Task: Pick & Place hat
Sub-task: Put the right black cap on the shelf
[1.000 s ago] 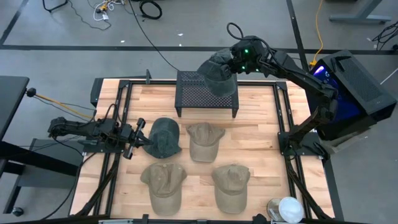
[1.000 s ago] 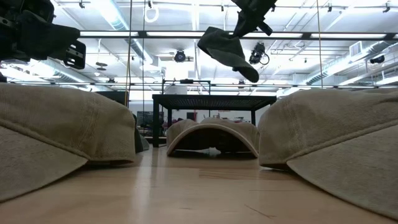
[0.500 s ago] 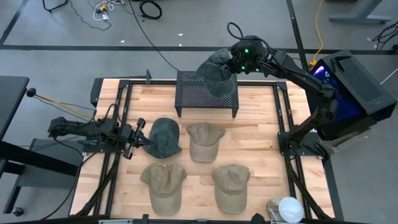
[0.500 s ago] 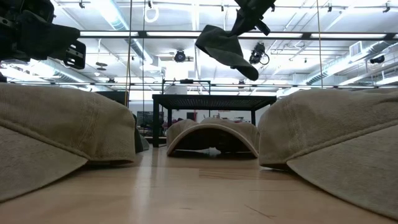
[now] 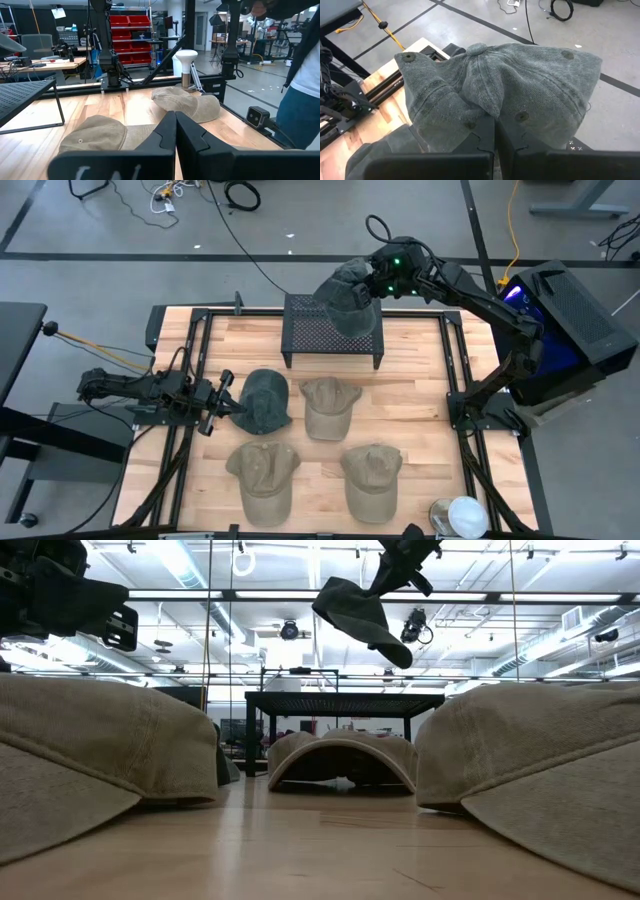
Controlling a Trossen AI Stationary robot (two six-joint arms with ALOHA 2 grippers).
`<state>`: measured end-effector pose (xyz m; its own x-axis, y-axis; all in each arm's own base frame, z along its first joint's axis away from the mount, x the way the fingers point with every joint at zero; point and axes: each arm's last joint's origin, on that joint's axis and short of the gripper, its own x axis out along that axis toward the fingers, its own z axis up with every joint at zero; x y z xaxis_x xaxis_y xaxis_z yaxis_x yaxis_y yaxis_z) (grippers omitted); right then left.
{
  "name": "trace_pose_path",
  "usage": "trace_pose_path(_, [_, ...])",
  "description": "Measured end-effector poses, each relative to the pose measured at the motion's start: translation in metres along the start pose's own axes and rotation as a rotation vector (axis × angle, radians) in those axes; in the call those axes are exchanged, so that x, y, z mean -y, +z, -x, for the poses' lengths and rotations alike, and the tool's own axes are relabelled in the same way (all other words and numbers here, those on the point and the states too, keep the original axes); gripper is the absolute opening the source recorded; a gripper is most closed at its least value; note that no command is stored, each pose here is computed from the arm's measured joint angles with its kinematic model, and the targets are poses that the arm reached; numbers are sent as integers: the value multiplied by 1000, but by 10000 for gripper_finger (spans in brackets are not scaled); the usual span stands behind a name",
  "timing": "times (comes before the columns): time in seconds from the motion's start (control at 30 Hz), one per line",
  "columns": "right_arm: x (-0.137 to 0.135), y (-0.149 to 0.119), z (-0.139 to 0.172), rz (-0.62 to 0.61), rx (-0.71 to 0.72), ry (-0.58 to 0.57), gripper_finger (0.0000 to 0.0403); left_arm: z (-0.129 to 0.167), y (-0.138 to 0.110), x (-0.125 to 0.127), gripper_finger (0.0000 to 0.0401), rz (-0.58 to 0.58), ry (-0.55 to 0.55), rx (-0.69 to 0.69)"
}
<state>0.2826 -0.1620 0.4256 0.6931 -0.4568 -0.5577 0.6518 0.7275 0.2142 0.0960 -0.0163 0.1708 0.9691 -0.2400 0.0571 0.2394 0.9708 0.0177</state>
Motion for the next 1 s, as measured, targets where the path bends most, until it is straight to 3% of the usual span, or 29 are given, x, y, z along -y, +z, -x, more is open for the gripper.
trace_pose_path(1.0, [-1,0,0,-33,-5,21,3,0,0,0,3,0,0,1])
